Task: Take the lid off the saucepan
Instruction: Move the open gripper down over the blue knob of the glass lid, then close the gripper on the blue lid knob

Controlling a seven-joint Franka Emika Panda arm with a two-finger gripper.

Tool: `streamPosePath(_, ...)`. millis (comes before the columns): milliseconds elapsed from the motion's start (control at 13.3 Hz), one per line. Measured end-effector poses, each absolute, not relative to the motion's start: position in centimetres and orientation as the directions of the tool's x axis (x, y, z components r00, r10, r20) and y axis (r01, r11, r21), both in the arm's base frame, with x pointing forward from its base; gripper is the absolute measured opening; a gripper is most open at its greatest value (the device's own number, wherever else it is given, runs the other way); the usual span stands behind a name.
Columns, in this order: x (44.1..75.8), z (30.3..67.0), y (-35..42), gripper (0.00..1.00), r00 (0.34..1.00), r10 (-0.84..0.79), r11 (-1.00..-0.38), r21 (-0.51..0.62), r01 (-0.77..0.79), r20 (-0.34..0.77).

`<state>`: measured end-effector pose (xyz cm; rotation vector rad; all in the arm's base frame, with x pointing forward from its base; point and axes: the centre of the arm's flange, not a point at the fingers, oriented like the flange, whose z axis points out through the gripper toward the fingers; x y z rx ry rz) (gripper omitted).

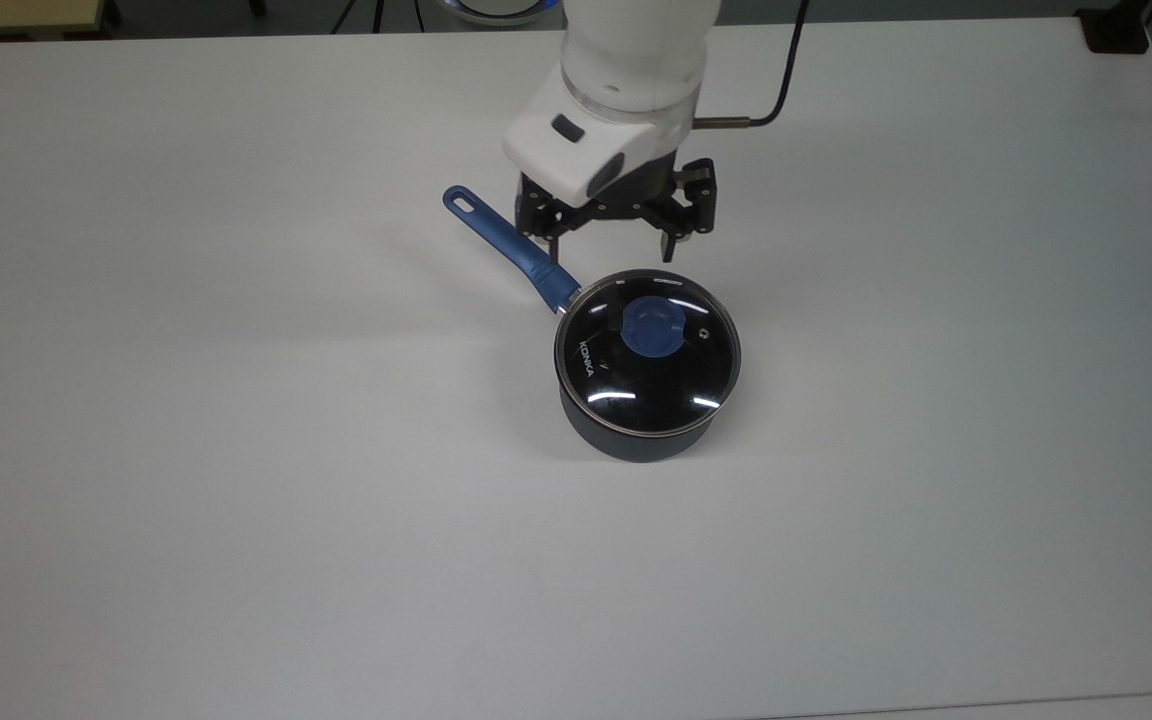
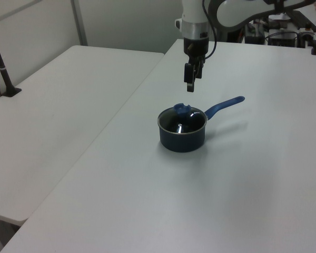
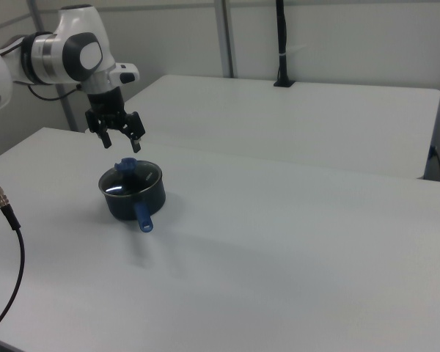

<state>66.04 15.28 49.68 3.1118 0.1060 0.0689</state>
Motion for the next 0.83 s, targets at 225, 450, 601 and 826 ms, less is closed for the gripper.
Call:
streamPosePath(225,66.4,47.5,17.7,0.99,0.994,0.102,-0.995,0.026,0.101,0.042)
streamPosePath(450,67.3,44.8,19.3,0.97,0.993,0.104,-0.994,0.019,0.103,0.06)
streamPosePath(601,67.7,43.8,19.3,0.94,0.993,0.106,-0.994,0.024,0.104,0.059)
streamPosePath(826,67.8,43.2,19.3,0.75,0.993,0.109,-0.994,0.034,0.107,0.055)
